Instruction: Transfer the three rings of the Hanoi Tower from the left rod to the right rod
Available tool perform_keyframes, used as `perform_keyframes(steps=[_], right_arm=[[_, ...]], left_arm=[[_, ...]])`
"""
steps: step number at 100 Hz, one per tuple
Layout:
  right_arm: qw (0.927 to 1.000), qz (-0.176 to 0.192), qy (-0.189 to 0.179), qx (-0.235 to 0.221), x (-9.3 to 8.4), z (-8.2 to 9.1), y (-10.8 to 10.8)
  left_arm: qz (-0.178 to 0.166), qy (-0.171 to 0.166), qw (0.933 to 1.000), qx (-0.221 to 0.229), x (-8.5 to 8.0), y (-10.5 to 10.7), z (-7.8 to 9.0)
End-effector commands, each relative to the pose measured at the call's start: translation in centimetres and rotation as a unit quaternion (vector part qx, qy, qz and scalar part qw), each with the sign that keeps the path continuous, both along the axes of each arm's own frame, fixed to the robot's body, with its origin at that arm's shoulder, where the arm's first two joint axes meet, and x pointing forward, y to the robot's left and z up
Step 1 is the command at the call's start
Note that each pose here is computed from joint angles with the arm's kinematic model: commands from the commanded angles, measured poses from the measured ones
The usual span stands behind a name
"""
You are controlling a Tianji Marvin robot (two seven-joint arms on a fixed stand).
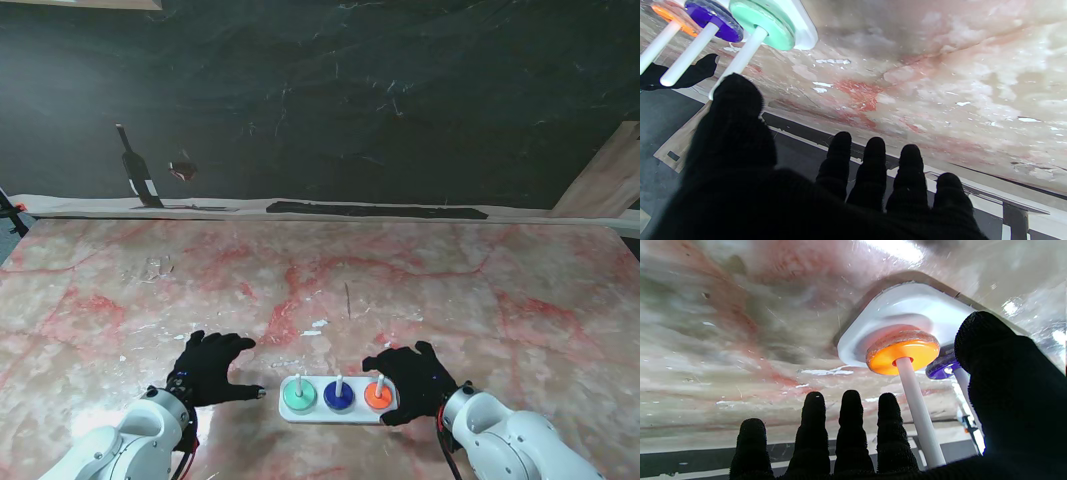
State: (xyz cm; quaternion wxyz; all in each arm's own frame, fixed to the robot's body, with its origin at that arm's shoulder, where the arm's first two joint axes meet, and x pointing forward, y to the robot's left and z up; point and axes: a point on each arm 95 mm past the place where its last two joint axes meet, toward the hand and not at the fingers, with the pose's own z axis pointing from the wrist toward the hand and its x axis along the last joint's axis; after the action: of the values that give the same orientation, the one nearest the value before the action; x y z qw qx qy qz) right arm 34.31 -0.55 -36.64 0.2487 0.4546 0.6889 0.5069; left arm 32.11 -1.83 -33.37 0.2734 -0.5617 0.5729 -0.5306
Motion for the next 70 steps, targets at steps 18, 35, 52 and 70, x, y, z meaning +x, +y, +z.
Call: perform_keyframes(steps=[18, 35, 52, 70], right_arm=[[0.9998, 0.011, 0.013, -0.009, -0.5, -1.3, 0.3], [0.9996, 0.021, 0.012, -0.012, -0.6, -1.7, 0.5], [0.9995, 0.025, 0.011, -0.018, -0.4, -1.8, 0.6], [0.9995, 0.026, 0.006, -0.019, -0.2, -1.9, 0.7]], left_arm=[[-0.001, 0.001, 1.0000, -0.001, -0.2, 0.0, 0.0], [-0.002, 0.001, 1.0000, -0.001, -0.2, 0.0, 0.0], [-0.002, 0.002, 1.0000, -0.001, -0.2, 0.0, 0.0], [-0.001, 0.002, 1.0000, 0.000, -0.2, 0.0, 0.0]])
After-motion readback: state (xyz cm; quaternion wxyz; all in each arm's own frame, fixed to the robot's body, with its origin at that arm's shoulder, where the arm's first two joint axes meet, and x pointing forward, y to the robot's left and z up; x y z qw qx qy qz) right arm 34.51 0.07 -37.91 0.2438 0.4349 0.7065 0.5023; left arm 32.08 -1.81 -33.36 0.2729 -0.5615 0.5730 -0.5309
